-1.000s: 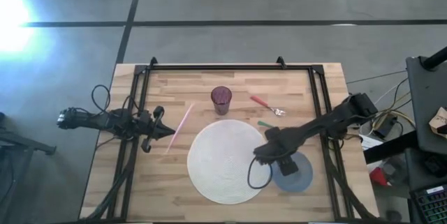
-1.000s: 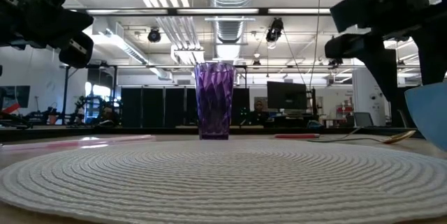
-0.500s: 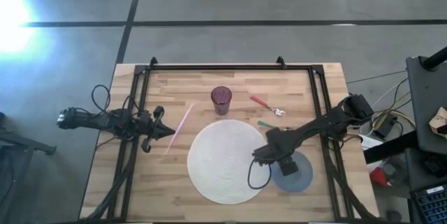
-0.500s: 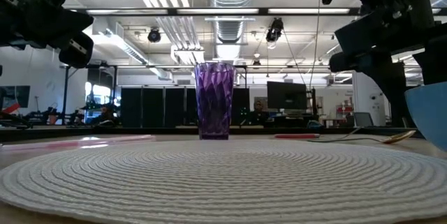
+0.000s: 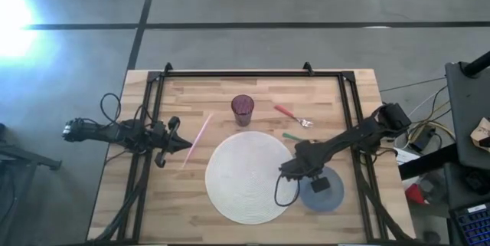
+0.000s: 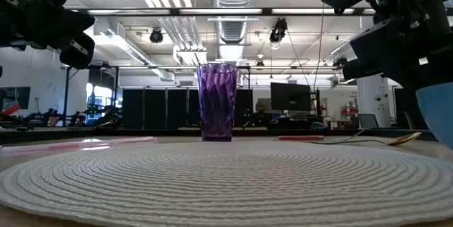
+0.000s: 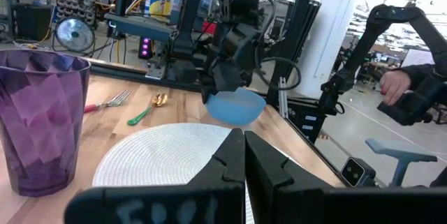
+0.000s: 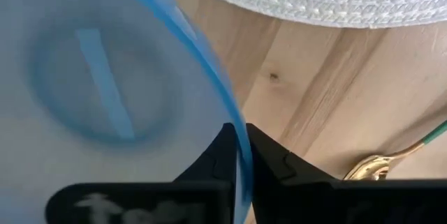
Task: Pick & Place Utensil
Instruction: Put the bowl in the center of the mat
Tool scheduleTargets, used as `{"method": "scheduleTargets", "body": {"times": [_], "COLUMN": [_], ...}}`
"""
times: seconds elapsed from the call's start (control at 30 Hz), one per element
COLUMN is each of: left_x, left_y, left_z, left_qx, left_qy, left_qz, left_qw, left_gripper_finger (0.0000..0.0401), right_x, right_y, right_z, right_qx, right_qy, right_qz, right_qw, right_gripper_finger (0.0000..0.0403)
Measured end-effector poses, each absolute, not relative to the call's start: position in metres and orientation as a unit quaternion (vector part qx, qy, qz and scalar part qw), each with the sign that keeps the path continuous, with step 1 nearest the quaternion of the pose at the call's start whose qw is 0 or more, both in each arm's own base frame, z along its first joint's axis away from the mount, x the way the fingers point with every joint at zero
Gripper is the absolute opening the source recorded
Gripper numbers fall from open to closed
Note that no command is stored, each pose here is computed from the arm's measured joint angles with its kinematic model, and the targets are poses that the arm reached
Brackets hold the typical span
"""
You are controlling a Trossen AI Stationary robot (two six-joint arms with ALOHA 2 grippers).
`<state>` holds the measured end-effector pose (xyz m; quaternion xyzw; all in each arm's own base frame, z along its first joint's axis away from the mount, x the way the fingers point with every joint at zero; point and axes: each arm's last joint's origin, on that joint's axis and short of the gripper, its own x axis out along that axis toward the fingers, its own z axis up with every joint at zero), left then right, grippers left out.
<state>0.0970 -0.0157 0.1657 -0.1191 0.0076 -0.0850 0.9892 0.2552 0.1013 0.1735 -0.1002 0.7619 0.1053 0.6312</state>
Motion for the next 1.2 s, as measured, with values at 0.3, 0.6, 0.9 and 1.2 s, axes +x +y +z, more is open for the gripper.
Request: {"method": "scheduleTargets", "body": {"times": [0.3, 0.6, 0.9, 1.2], "left_x": [0.097, 0.097, 0.097, 0.097], "left_y": [-0.016, -0.016, -0.016, -0.016], "left_z": [0.166, 0.166, 0.166, 0.166], "left_qx": [-0.119, -0.119, -0.119, -0.119], "left_qy": [0.008, 0.008, 0.008, 0.008], "left_qz": [-0.085, -0.085, -0.085, -0.085], "left_qw": [0.989, 0.989, 0.989, 0.989], "left_gripper_finger": [0.0000, 0.0000, 0.0000, 0.0000], "right_x": [0.249, 0.250, 0.263, 0.286], "right_y": [0.094, 0.075, 0.067, 0.072], "right_z": [0.203, 0.249, 0.291, 0.319], "right_qx": [-0.052, 0.056, 0.166, 0.256], "right_qy": [0.730, 0.669, 0.609, 0.545], "right_qz": [0.077, 0.013, -0.039, -0.065], "right_qw": [0.677, 0.741, 0.775, 0.796], "right_gripper_finger": [0.0009, 0.0009, 0.0009, 0.0008]}}
